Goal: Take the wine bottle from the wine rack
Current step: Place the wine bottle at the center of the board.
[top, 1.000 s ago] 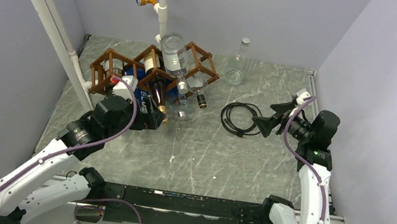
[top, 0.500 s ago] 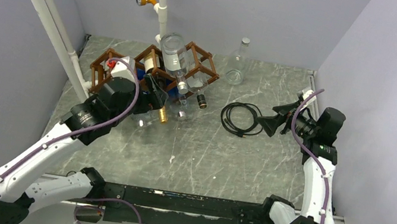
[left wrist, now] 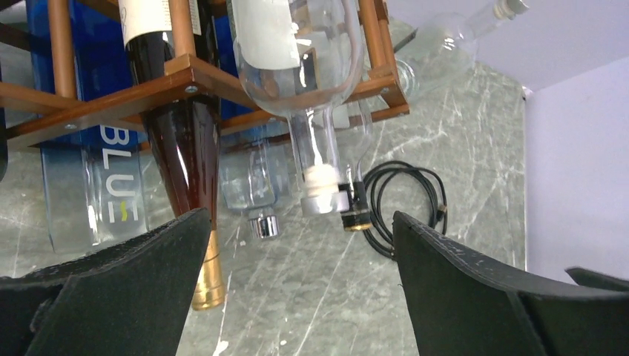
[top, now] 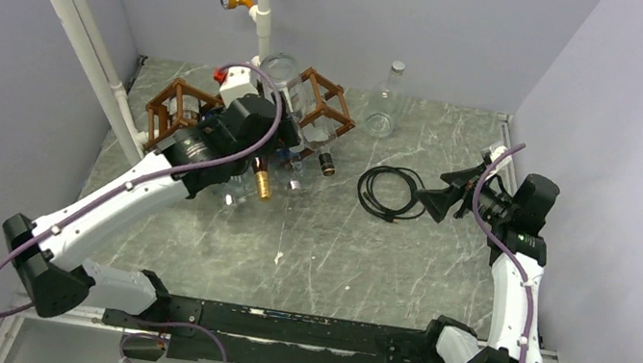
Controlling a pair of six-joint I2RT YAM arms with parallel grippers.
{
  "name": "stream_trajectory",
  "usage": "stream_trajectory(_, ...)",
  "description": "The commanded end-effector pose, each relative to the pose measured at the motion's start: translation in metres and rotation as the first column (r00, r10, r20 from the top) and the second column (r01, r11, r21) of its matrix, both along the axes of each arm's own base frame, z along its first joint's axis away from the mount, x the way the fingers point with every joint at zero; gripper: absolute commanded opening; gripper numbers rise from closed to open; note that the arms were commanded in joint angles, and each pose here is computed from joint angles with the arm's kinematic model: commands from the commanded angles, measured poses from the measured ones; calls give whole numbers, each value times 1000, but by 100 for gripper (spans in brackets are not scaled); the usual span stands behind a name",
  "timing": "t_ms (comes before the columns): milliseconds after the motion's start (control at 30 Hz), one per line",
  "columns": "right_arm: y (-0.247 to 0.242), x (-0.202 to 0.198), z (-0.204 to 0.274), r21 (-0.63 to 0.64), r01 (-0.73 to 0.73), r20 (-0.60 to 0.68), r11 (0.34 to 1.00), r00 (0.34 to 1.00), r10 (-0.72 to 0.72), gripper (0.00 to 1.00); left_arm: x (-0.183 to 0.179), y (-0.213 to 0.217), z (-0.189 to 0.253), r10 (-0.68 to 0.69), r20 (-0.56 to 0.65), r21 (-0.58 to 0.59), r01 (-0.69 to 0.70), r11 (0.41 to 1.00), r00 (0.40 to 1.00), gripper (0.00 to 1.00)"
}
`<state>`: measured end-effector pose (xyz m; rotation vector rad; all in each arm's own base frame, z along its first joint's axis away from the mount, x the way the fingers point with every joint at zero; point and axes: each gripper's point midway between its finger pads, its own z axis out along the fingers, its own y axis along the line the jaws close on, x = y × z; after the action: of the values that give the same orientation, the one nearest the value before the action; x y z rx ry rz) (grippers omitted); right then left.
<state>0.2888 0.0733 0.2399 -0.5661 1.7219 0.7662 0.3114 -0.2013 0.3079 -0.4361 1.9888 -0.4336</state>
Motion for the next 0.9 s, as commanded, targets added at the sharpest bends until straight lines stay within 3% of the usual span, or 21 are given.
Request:
stream_trajectory(0,0,2,18,-14,-16,72,1000,997,17,100,17,3,8,85,21,43,-86,995,996,98)
stream_trajectory(367,1,3,19,-4,-9,71,1000,997,10,100,50,-18,-12,138,-15,172,-133,976,990,99)
stream_trajectory(867,4,1,20,-17,-19,83,1000,996,21,100,76,-28,-29,97,50,269,-107,957,994,99)
